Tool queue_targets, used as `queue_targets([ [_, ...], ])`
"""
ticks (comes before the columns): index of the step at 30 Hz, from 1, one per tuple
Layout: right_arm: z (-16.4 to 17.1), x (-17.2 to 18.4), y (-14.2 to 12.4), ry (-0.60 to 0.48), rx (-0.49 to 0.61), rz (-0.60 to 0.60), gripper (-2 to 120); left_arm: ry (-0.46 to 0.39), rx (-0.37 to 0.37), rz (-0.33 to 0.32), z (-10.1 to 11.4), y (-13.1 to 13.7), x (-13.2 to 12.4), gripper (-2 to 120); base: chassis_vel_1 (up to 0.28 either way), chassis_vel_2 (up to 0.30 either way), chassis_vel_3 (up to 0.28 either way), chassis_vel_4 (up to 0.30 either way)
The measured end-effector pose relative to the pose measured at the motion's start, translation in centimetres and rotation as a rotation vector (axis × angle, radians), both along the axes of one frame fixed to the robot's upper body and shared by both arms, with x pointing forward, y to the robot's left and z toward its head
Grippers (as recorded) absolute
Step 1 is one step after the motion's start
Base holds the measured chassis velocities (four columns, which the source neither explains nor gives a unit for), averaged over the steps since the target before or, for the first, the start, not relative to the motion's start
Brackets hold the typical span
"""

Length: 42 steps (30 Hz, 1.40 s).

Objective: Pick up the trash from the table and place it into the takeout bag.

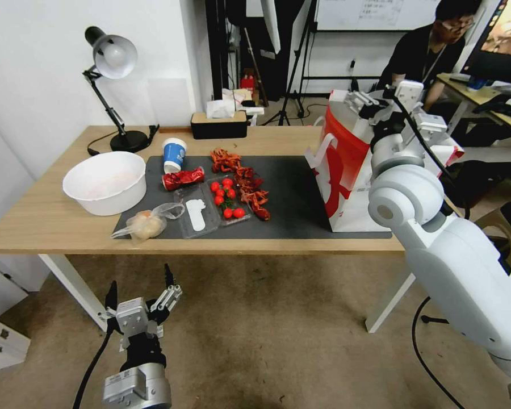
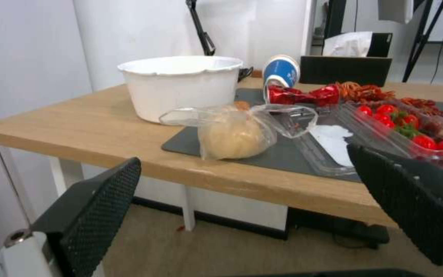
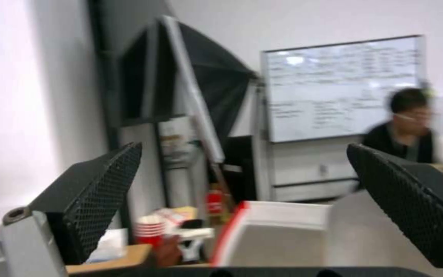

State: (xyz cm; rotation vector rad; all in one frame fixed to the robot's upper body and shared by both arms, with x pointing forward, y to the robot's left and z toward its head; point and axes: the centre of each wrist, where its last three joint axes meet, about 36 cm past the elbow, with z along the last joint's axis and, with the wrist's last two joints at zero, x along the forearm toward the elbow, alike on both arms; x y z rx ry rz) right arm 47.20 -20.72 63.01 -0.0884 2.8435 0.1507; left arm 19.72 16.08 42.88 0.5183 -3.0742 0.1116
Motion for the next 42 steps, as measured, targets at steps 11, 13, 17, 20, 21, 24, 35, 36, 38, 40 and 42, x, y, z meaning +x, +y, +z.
queue_targets([
  [11, -4.1, -4.4, -0.8, 0.044, -0.099, 0.255, 100, -0.006, 0.005, -0.01, 0.0, 0.0, 0.1, 100, 0.0, 0.0, 0.0, 0.0],
  [13, -5.8, -5.8, -0.9, 0.07, -0.121, 0.268, 100, -0.007, 0.006, -0.015, 0.0, 0.1, 0.1, 100, 0.0, 0.0, 0.0, 0.0],
  [17, -7.1, -7.3, -0.7, 0.096, -0.13, 0.275, 100, -0.01, 0.007, -0.018, 0.0, 0.1, 0.2, 100, 0.0, 0.0, 0.0, 0.0],
  [20, -7.8, -8.2, -0.9, 0.111, -0.139, 0.27, 100, -0.011, 0.006, -0.02, 0.0, 0.1, 0.2, 100, 0.0, 0.0, 0.0, 0.0],
  [21, -8.2, -8.7, -0.9, 0.118, -0.143, 0.271, 100, -0.011, 0.006, -0.021, 0.0, 0.1, 0.2, 100, 0.0, 0.0, 0.0, 0.0],
  [24, -8.6, -8.9, -1.0, 0.118, -0.146, 0.275, 100, -0.012, 0.006, -0.022, 0.0, 0.1, 0.2, 100, 0.0, 0.0, 0.0, 0.0],
  [35, -10.0, -9.3, -1.1, 0.044, -0.17, 0.33, 100, -0.011, 0.005, -0.023, -0.1, 0.1, 0.1, 100, 0.0, 0.0, 0.0, 0.0],
  [36, -10.1, -9.2, -1.1, 0.013, -0.174, 0.338, 100, -0.011, 0.005, -0.023, -0.1, 0.1, 0.1, 100, 0.0, 0.0, 0.0, 0.0],
  [38, -10.1, -9.2, -1.1, 0.003, -0.178, 0.34, 100, -0.011, 0.005, -0.023, -0.1, 0.1, 0.1, 100, 0.0, 0.0, 0.0, 0.0],
  [40, -10.3, -9.2, -1.1, -0.015, -0.193, 0.342, 100, -0.01, 0.003, -0.022, -0.2, 0.1, 0.1, 100, 0.0, 0.0, 0.0, 0.0],
  [42, -10.6, -9.3, -1.0, -0.011, -0.196, 0.34, 100, -0.011, 0.001, -0.021, -0.2, 0.2, 0.1, 100, 0.0, 0.0, 0.0, 0.0],
])
